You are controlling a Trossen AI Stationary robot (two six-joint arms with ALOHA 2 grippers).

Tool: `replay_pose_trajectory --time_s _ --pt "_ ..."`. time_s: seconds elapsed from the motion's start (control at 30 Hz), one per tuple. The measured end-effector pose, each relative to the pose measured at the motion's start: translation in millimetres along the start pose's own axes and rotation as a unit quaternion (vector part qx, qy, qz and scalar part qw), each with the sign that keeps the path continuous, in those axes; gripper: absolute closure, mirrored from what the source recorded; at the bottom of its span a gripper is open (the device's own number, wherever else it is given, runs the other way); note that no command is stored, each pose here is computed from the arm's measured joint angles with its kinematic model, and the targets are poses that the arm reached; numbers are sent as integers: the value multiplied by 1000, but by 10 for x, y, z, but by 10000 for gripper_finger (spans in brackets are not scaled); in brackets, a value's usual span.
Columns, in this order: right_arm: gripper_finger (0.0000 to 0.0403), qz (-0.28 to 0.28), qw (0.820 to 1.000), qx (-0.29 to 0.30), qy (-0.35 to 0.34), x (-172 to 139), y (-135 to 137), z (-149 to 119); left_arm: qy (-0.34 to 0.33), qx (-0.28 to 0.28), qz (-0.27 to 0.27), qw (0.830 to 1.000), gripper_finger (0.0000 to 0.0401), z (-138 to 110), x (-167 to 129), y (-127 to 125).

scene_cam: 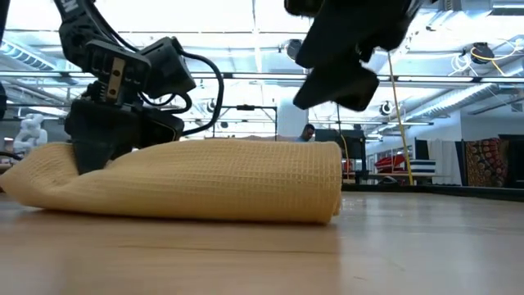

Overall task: Roll towel
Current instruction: Roll the yellow towel

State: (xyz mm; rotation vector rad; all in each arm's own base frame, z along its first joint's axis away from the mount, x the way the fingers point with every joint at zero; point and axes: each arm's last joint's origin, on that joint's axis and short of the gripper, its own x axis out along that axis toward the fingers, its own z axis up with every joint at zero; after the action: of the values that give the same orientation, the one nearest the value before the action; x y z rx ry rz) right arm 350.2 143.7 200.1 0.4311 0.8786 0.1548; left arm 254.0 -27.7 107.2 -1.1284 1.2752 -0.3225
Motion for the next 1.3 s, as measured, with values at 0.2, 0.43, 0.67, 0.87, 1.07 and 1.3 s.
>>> replay_pose_trajectory --time_s 0.2,0.43,0.67,0.87,1.07,1.3 --pt "174 -76 996 -23 -47 110 271 -268 -3 1 0 1000 374 9 -8 3" --pt "92 -133 986 -86 -61 285 267 -396 -5 2 0 1000 374 10 -8 3" --pt "81 -175 977 -102 -60 446 90 -382 -7 3 1 1000 374 14 -9 2" --pt "81 -180 975 -115 -54 448 -59 -266 -11 4 4 1000 374 15 -10 2" --pt "82 -138 985 -105 -23 593 -215 -238 -13 -6 4 1000 374 19 -11 -1" --pt "89 -139 985 -100 -36 680 -313 -200 -13 -8 5 1000 374 15 -7 -1"
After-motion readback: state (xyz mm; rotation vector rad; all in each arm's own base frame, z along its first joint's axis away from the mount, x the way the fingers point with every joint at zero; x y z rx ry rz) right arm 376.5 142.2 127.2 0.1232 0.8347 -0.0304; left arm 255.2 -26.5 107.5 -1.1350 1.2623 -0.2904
